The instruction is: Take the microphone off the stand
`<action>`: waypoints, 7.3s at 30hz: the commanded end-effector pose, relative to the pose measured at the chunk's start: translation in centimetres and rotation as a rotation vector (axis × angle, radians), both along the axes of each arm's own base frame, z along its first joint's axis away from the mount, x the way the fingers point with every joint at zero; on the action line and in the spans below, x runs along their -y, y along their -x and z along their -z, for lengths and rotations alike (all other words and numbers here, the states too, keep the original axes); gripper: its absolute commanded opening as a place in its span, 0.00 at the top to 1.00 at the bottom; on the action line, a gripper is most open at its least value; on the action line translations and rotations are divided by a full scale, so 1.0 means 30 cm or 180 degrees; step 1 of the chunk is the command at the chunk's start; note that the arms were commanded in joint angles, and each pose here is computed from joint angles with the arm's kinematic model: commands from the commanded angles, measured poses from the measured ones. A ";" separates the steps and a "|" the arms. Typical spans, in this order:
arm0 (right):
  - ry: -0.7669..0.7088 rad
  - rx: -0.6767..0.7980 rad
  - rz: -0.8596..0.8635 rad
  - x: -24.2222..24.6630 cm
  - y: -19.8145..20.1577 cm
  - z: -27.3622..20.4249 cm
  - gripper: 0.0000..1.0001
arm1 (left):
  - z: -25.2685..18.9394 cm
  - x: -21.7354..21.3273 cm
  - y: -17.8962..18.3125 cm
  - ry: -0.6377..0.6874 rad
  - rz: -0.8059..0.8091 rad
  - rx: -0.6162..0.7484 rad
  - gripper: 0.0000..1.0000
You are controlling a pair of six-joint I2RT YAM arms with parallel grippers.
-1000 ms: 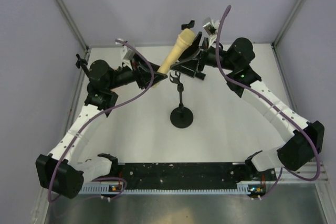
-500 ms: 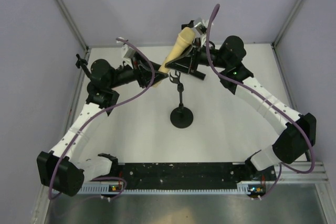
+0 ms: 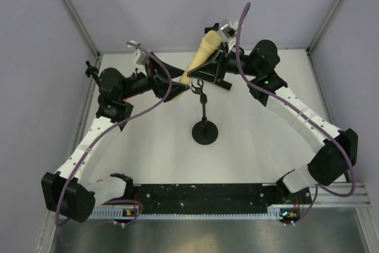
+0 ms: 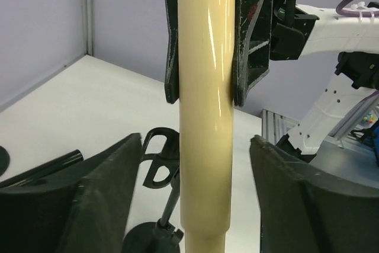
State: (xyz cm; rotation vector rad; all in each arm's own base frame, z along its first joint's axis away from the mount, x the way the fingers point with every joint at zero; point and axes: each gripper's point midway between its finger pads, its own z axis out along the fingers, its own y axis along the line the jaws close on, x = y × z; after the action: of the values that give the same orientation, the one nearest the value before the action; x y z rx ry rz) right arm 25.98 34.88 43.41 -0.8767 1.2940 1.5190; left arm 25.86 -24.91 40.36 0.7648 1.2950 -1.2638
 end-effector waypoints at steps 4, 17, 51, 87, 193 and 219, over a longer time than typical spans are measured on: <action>-0.0371 0.0574 0.0356 0.183 0.033 -0.268 0.99 | -0.125 -0.081 0.027 0.0259 -0.0197 0.0351 0.01; 0.0611 0.1509 0.2835 0.568 -0.193 -0.330 1.00 | -0.077 -0.347 -0.258 -0.0535 -0.2306 0.0641 0.01; 0.4525 0.0143 0.2383 1.231 -0.442 0.856 1.00 | 0.198 -0.411 -0.165 -0.1570 -0.2395 0.0932 0.01; 0.4232 -0.1586 0.3224 1.348 -0.738 1.299 0.97 | 0.261 -0.383 -0.149 -0.1310 -0.2243 0.0661 0.01; 0.1181 0.1645 -0.1004 0.157 0.036 0.907 0.19 | 0.438 -0.234 0.075 -0.1384 -0.0505 0.0808 0.01; 0.1252 0.1388 -0.1186 0.143 0.061 1.017 0.39 | 0.459 -0.252 0.075 -0.1245 -0.0494 0.0736 0.01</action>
State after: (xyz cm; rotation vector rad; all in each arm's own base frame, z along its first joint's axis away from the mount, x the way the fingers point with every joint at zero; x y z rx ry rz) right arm 24.52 29.86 12.34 -1.6789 1.2093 1.2117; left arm 23.74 -17.26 25.45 1.0230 1.4592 -0.7803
